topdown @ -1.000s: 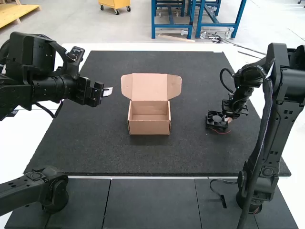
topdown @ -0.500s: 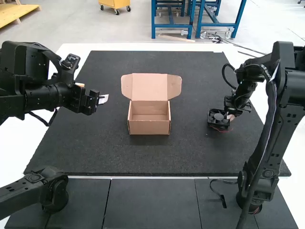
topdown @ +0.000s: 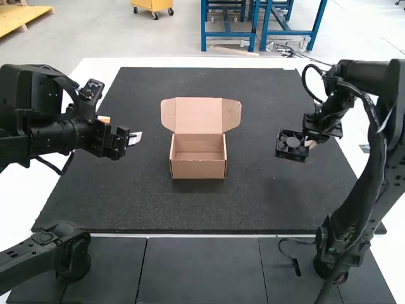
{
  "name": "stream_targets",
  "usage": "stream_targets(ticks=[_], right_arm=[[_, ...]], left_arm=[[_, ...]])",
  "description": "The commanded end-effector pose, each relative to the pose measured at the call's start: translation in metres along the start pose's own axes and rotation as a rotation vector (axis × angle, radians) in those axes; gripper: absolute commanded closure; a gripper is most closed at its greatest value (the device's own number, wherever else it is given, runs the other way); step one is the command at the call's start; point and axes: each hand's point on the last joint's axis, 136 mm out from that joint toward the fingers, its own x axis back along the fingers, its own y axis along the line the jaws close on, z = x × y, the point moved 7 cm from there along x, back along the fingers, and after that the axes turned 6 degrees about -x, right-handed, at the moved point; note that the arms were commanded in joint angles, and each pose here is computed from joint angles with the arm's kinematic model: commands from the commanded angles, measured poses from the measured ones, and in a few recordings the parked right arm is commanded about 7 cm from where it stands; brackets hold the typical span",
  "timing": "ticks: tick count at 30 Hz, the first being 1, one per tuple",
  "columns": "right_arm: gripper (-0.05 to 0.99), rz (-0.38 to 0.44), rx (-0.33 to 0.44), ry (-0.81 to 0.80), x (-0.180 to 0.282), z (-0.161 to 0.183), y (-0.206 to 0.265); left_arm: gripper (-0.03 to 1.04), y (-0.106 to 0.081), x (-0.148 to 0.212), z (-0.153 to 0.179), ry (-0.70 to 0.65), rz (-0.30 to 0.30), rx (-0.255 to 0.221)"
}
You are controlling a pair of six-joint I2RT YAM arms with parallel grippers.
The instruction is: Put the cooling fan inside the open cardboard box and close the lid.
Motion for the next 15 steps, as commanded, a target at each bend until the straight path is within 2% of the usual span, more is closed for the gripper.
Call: stream_targets(ticks=[1, 6, 10, 15], right_arm=[[0.95, -0.064, 0.005, -0.060, 0.027, 0.009, 0.012], [0.95, -0.135, -0.046, -0.134, 0.055, 0.016, 0.024], [0.95, -0.153, -0.010, -0.169, 0.078, 0.028, 0.040], [0.95, -0.167, 0.026, -0.119, 0.089, 0.047, 0.061]], left_arm=[[0.04, 0.001, 0.003, 0.001, -0.020, -0.011, -0.010], [0.04, 0.000, 0.001, 0.005, -0.013, -0.012, -0.010], [0.04, 0.000, -0.001, 0.007, -0.013, -0.015, -0.010], [0.04, 0.000, -0.001, 0.011, -0.013, -0.013, -0.011]])
